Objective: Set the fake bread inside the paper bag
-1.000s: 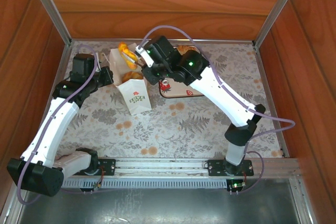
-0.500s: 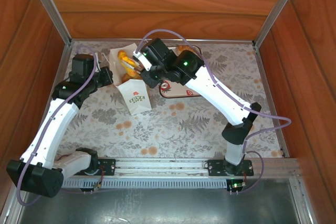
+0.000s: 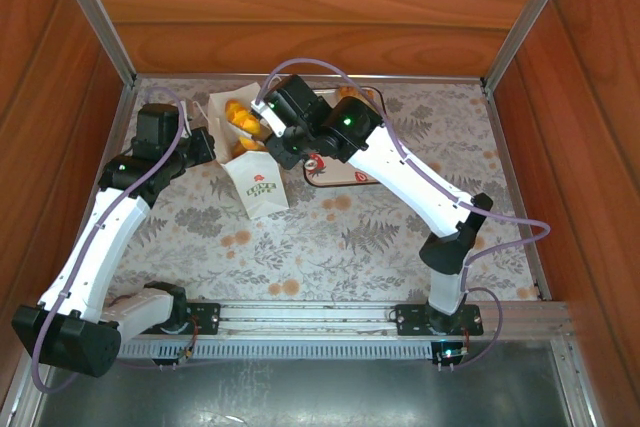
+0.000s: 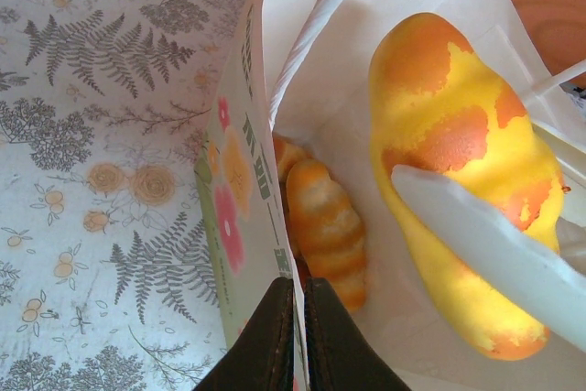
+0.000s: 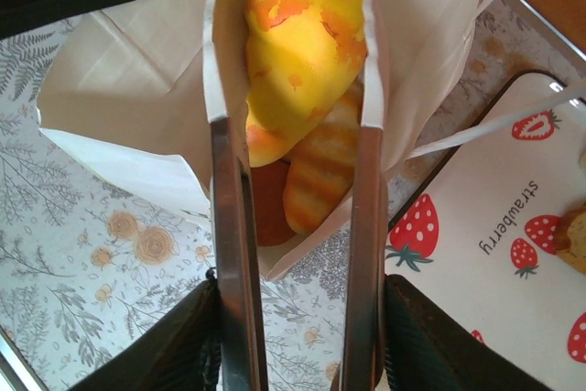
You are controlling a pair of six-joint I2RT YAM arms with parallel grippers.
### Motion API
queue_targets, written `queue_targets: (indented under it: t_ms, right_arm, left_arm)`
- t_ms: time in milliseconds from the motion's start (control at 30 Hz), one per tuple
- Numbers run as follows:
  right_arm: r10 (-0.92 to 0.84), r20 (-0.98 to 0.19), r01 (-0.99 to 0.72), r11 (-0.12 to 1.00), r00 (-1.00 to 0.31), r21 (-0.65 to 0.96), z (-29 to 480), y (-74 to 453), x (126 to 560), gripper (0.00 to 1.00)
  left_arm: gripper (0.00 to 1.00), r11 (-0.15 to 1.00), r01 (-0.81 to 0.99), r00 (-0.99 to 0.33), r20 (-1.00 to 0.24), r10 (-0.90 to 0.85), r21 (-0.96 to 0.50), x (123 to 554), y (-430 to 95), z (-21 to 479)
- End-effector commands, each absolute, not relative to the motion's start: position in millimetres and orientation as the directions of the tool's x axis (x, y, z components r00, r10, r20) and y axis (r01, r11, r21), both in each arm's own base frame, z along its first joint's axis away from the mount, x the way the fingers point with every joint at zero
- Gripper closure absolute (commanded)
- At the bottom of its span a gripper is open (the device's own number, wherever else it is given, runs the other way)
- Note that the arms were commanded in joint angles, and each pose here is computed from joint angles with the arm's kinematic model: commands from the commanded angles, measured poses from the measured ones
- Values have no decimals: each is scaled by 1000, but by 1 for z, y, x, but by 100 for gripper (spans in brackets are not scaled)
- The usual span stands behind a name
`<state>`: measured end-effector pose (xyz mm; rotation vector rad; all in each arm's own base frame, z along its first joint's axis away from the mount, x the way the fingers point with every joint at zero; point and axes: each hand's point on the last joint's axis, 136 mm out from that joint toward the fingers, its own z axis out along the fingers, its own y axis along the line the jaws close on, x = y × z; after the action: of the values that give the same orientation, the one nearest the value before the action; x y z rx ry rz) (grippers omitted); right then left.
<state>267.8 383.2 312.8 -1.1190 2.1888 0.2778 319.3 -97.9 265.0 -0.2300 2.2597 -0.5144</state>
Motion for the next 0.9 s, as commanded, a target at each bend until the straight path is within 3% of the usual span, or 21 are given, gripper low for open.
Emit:
queue_targets:
  t_ms: [0,233,733,867]
  right_arm:
    - [-624,-662,-774,625,-415,-104,320,385,268,49]
    - [-612,-677,-770,630,-410,-104,326,384,269,46]
    - [-554,-734,-759,646,-393,-81,358,375,263,48]
    - [-497,-777,-776,630,-386,-17,377,369,249,48]
  left_arm:
    - [89,900,1,-671,-668,-322,-435,315,-98,266]
    - [89,899,6,-673,-666,-321,-438,316,-100,267]
    - [88,892,25,-673,-667,-319,-452,316,-104,273]
    - [84,885,34,-666,-671,-326,-464,316,-105,278]
